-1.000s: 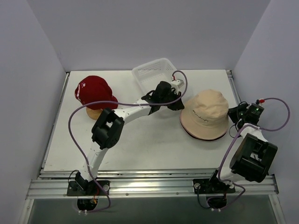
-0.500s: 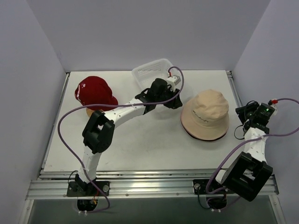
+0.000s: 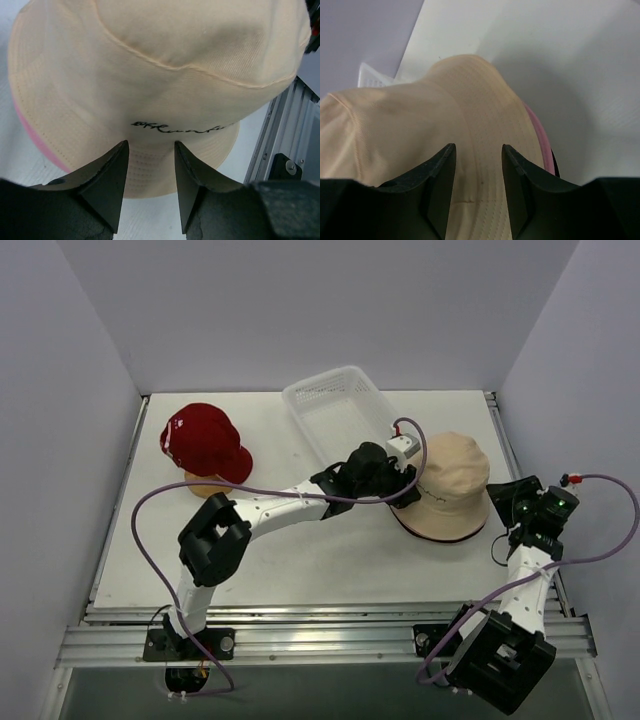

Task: Stack the hats

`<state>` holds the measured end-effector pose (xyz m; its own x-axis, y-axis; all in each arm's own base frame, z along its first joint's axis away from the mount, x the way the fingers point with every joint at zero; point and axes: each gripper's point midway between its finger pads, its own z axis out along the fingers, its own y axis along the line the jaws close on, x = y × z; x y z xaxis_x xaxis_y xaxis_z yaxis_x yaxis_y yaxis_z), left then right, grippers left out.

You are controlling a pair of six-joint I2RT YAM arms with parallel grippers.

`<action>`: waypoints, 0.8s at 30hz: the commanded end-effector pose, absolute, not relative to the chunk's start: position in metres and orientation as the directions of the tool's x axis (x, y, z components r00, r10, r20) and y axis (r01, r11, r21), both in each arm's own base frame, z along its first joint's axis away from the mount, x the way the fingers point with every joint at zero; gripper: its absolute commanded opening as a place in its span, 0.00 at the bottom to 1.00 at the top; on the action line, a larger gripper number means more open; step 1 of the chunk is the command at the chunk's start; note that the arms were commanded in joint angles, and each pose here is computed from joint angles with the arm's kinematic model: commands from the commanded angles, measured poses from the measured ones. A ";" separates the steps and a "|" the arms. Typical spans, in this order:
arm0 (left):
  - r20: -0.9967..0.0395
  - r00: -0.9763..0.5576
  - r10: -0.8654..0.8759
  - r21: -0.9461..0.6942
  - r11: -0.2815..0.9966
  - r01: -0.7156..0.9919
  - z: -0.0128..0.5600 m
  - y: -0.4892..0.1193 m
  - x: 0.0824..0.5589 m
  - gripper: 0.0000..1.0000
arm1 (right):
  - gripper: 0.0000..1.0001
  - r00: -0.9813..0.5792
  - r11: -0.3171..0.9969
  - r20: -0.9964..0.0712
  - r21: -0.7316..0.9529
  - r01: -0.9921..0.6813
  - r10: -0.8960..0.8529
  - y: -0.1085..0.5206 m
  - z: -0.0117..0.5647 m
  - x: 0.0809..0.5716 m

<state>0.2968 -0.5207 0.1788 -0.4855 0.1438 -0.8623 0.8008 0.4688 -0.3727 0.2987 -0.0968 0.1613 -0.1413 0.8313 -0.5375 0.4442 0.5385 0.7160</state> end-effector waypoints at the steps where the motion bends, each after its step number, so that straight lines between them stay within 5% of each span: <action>1: -0.900 -0.432 0.060 -0.350 0.492 0.797 0.195 -0.535 0.311 0.50 | 0.38 -0.144 0.524 -0.515 0.745 0.413 0.845 -0.083 0.154 0.288; 14: -0.891 -0.454 0.025 -0.333 0.644 0.689 0.147 -0.528 0.319 0.49 | 0.37 -0.159 0.463 -0.444 0.749 0.474 0.882 -0.083 0.094 0.287; 24: -0.911 -0.410 -0.043 -0.315 0.713 0.626 0.182 -0.490 0.321 0.50 | 0.35 -0.138 0.485 -0.486 0.724 0.490 0.863 -0.101 0.109 0.286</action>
<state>0.3108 -0.5051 0.1215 -0.4835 0.0782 -0.8719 0.6625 0.6837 -0.3061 0.2835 -0.0914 0.0913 -0.1426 0.8870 -0.4393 0.5081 0.4465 0.7365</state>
